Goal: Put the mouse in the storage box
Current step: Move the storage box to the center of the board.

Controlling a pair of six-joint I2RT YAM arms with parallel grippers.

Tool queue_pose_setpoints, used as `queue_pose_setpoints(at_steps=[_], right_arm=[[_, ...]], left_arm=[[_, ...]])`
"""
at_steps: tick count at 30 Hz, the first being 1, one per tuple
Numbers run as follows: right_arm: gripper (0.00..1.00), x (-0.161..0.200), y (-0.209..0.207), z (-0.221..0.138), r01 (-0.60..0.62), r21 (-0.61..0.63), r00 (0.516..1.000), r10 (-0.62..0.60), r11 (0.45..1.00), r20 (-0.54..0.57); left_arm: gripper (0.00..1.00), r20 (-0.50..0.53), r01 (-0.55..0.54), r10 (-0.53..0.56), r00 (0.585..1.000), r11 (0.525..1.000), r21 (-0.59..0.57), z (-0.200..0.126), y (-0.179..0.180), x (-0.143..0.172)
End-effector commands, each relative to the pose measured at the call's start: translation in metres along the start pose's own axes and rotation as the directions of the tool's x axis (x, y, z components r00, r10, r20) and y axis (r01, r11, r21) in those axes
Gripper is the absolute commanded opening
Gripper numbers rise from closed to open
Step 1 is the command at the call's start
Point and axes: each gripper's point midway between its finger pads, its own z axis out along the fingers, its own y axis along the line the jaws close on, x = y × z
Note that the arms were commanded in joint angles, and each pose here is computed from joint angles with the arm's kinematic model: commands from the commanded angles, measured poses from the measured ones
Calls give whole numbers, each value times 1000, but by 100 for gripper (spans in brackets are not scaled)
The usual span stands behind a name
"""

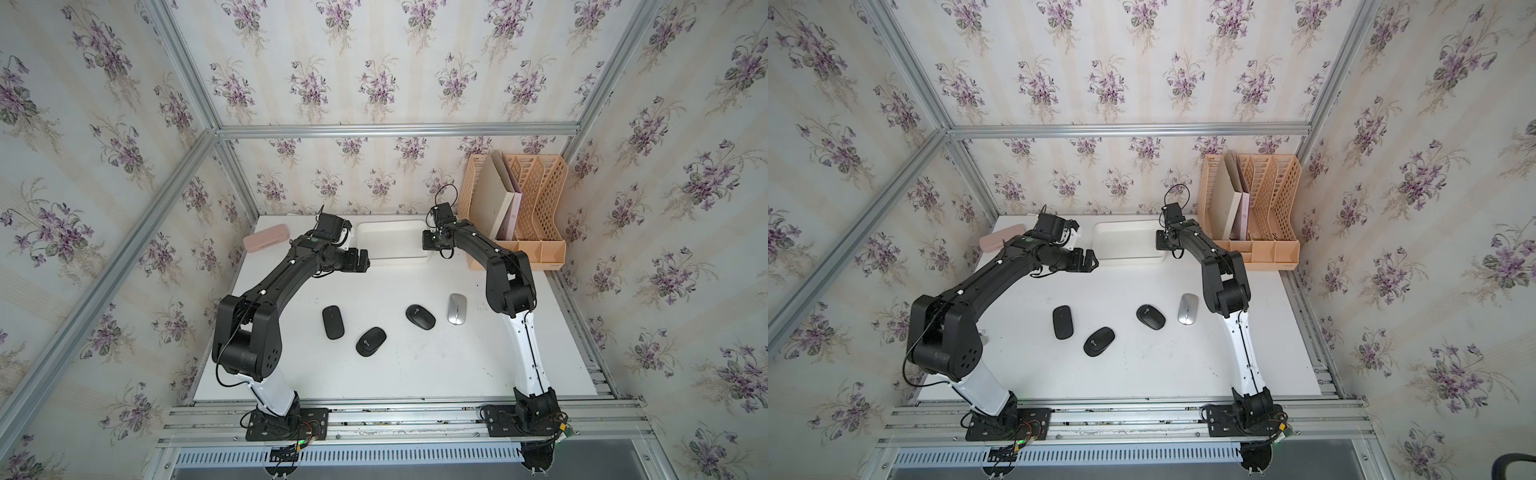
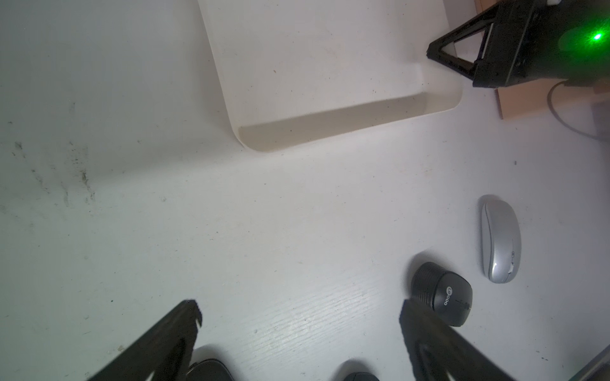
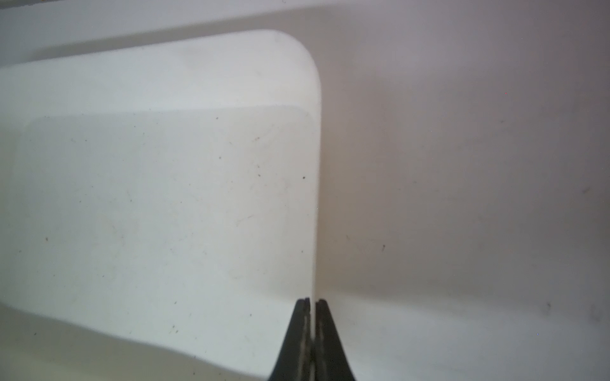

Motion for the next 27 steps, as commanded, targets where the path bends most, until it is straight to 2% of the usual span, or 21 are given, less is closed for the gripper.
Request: queue_pose_setpoints(at_steps=[1,5,8,14,21,27], right_arm=[[0,-1,-2,-5,-13,14,1000,12,1000,17],[0,5,1,-20,-34,2,999,34,999,18],[0,9,3,-44,-63,1,996,63,998,56],[0,52,3,-78,-104,-28,992,105,994,67],[0,103,0,-92,-112,-67,990,117,991,73],[0,124,10,-88,-68,-112,995,76,991,69]], left_arm=[[99,29,5,-5,1000,1000,8,-6,-3,-4],[99,33,9,-9,999,1000,-14,-16,0,2],[99,69,12,-12,998,1000,-10,-26,-1,7],[99,162,9,-4,987,999,-35,-53,4,29],[99,261,-3,20,965,998,-65,-72,14,62],[99,257,9,9,966,997,-71,-63,22,84]])
